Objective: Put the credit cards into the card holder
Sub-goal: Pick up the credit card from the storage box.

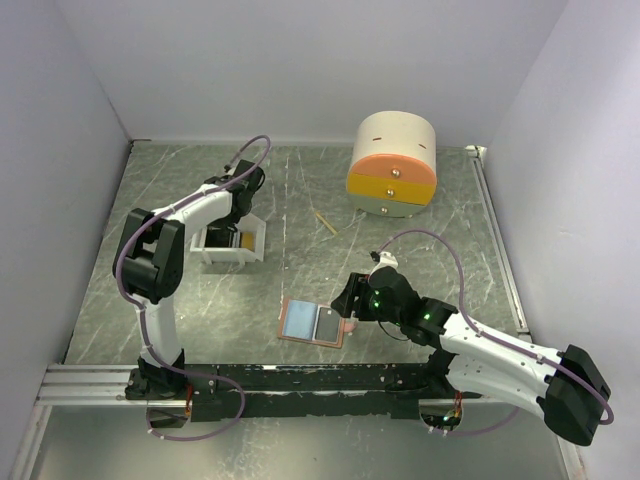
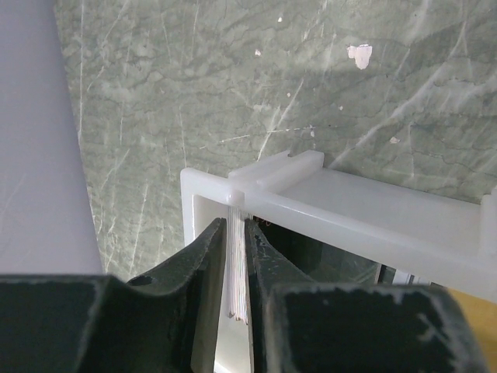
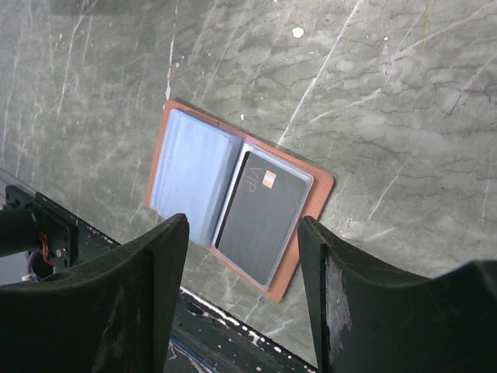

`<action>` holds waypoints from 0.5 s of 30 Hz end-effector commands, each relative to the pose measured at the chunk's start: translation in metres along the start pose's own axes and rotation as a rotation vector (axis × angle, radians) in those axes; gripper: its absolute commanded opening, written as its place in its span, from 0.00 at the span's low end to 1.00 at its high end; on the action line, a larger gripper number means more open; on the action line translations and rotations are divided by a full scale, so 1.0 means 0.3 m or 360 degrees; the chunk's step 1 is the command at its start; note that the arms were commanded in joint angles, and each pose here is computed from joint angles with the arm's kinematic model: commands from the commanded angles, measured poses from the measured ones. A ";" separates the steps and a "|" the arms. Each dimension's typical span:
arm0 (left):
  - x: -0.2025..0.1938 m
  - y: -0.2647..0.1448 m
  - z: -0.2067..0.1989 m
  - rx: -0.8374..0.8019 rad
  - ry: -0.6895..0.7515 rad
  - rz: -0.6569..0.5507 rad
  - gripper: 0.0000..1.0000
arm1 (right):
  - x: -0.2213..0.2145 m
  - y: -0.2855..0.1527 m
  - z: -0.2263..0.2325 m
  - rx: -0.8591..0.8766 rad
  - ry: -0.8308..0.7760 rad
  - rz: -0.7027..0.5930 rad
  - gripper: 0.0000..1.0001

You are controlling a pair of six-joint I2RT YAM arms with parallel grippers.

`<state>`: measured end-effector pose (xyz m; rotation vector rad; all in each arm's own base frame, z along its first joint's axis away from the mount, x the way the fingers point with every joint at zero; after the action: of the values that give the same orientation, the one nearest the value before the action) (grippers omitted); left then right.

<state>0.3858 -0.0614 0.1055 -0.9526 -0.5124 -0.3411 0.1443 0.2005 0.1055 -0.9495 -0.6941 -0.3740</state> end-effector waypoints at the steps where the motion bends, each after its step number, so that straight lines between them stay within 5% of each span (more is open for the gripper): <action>1: 0.015 0.008 0.008 0.0030 0.0018 -0.0005 0.26 | -0.001 -0.004 0.000 0.0002 0.0000 -0.0014 0.59; 15: -0.028 0.043 -0.020 0.0005 0.0040 0.0037 0.43 | 0.000 0.001 0.004 0.0014 -0.0001 -0.0012 0.59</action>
<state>0.3865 -0.0626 0.1029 -0.9622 -0.5078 -0.3416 0.1440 0.2009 0.1047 -0.9502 -0.6924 -0.3698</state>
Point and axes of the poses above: each gripper's point midway between its finger pads, its own y axis out along the fingers, its own z axis along the line the jaws close on, x = y × z, the point moved 4 cm from there along -y, back along the fingers, and after that the axes turned 14 degrees about -y, right-handed, at the moved point
